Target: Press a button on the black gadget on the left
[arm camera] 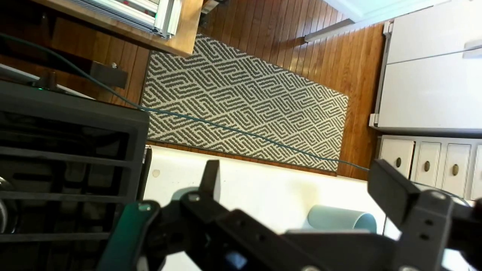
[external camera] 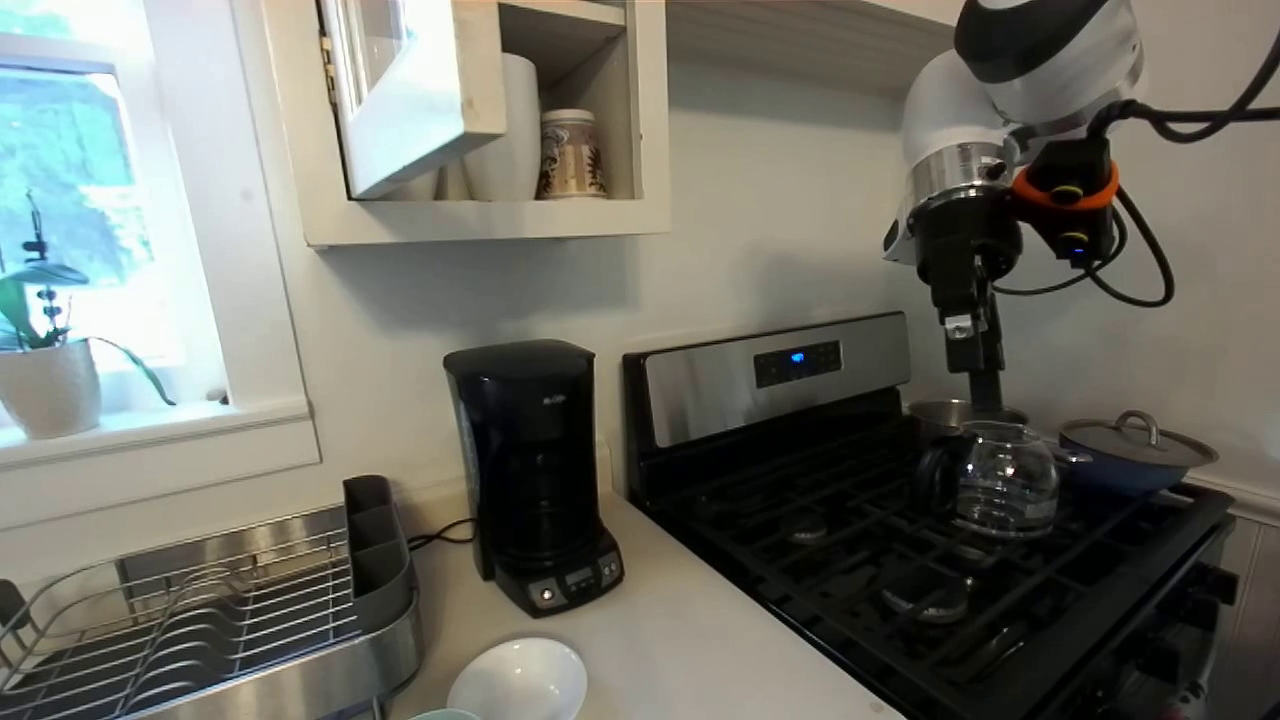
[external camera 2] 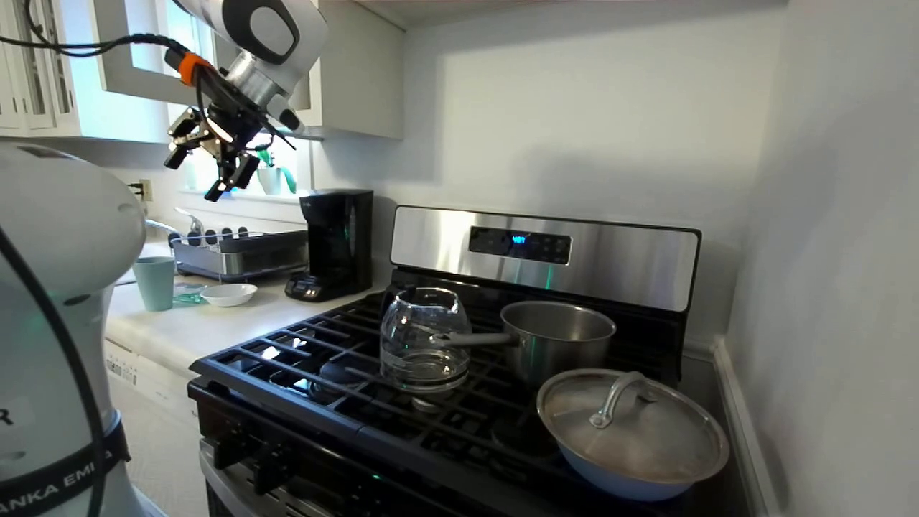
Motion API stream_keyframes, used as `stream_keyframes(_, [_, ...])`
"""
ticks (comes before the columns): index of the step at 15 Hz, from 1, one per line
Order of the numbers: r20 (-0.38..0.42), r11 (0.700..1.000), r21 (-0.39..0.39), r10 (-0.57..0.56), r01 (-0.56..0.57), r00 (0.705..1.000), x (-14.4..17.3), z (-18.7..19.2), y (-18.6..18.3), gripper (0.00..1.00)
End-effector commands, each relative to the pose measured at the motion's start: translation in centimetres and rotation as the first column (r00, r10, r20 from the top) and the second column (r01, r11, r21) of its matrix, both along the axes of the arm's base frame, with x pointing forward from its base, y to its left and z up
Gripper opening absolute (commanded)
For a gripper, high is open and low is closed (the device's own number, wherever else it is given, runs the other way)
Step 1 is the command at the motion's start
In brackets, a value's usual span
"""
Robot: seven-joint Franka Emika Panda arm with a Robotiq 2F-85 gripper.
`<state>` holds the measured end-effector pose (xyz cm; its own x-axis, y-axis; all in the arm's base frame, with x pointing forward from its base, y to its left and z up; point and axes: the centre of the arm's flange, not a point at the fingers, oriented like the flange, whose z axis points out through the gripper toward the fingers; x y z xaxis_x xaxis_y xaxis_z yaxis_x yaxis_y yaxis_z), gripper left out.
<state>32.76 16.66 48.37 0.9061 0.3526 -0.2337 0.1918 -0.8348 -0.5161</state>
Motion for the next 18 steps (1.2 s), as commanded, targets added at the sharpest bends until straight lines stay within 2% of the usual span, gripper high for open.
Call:
stream_keyframes(1, [0.0, 1.0, 0.0, 0.0, 0.0, 1.0, 0.0, 0.0, 0.0, 1.0])
stream_keyframes(4, [-0.01, 1.0, 0.011, -0.026, 0.026, 1.0, 0.9, -3.1, 2.7, 1.0])
stream_keyframes(7, [0.003, 0.984, -0.043, -0.17, 0.17, 0.985, 1.1, -6.8, 6.1, 1.0])
stream_keyframes(8, [0.076, 0.974, -0.072, -0.212, 0.217, 0.974, 1.4, -8.2, 7.1, 1.0])
stream_keyframes(9, [0.1, 0.965, -0.083, -0.242, 0.25, 0.965, 1.6, -9.2, 7.8, 0.75])
stream_keyframes(10, [0.166, 0.953, -0.103, -0.266, 0.285, 0.95, 2.1, -10.1, 8.4, 0.74])
stream_keyframes(12, [0.227, 0.93, -0.098, -0.327, 0.356, 0.917, 3.0, -11.7, 9.7, 0.59])
stream_keyframes(18, [0.298, 0.881, -0.057, -0.435, 0.471, 0.85, 5.4, -16.2, 13.5, 0.17])
